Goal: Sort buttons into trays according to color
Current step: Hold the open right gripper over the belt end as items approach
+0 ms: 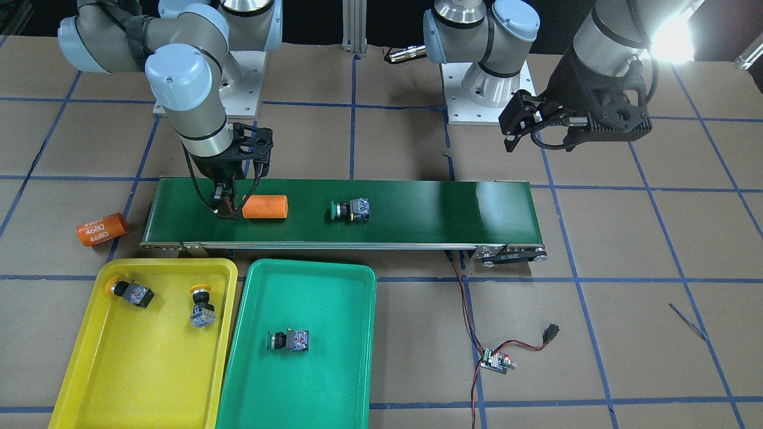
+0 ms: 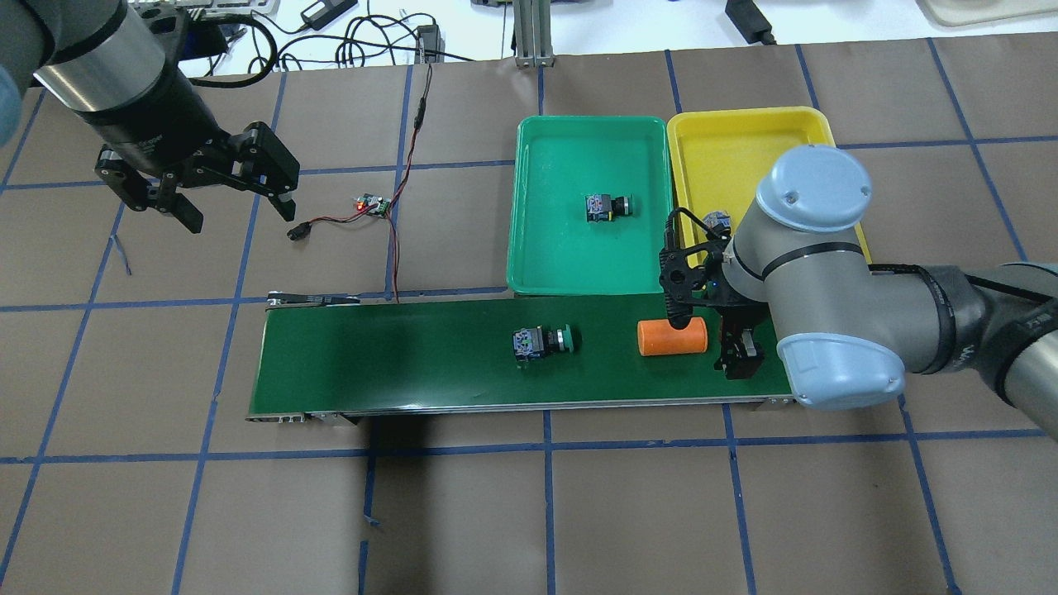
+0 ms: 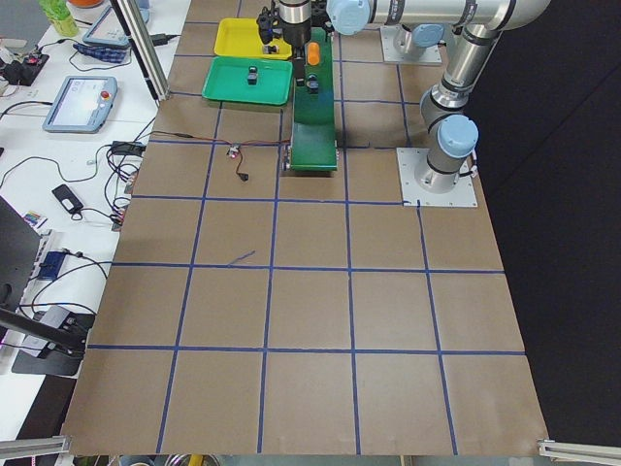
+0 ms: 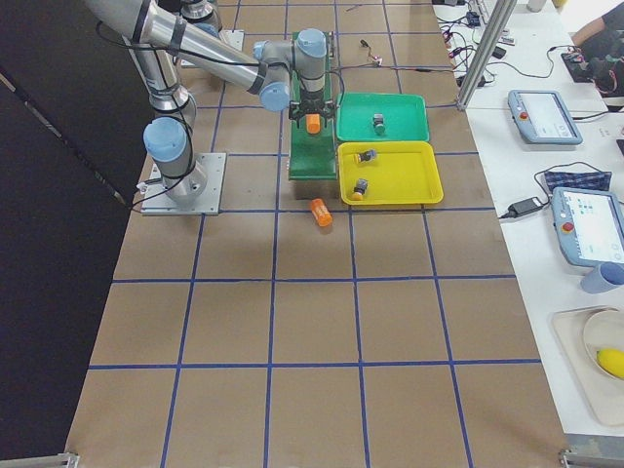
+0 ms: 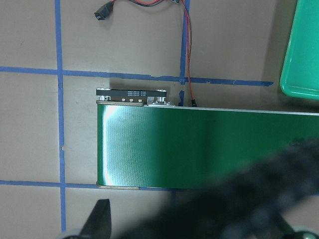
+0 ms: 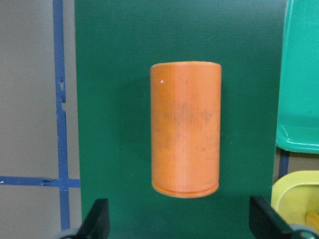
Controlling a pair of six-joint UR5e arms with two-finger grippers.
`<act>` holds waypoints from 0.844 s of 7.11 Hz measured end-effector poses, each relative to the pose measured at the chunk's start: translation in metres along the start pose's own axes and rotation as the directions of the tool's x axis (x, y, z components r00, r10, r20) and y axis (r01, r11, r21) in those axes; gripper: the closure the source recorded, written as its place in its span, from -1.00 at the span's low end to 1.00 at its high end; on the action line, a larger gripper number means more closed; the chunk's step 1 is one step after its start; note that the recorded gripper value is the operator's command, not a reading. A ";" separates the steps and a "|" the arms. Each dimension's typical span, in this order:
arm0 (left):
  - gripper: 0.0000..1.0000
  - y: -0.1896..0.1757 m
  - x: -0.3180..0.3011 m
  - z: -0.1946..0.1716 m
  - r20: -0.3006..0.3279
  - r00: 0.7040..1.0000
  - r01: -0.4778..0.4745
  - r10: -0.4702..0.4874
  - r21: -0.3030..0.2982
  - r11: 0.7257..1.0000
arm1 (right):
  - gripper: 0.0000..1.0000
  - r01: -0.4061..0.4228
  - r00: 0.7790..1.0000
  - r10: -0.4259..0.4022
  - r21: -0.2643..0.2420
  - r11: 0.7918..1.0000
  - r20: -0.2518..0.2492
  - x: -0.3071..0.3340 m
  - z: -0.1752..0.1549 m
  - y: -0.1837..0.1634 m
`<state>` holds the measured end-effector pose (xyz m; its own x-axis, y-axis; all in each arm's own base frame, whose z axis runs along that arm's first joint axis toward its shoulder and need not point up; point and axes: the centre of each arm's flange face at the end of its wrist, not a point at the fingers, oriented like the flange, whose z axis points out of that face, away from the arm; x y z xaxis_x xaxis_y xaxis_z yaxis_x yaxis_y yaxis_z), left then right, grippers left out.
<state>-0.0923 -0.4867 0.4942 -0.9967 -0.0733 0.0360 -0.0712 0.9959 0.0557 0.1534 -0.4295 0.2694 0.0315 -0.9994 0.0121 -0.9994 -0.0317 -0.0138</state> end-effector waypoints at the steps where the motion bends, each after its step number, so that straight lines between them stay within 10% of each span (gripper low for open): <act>1: -1.00 0.000 0.000 -0.001 0.000 1.000 0.000 0.000 0.001 1.000 | -1.00 0.001 1.000 -0.001 0.000 1.000 0.000 0.000 0.000 0.000; 6: -1.00 0.000 0.000 0.001 0.000 1.000 0.000 0.000 -0.001 1.000 | -1.00 0.001 1.000 -0.001 0.000 1.000 -0.003 0.000 -0.001 0.000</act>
<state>-0.0925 -0.4862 0.4934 -0.9967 -0.0731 0.0360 -0.0710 0.9958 0.0572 0.1534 -0.4300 0.2700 0.0326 -0.9994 0.0147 -0.9994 -0.0328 -0.0139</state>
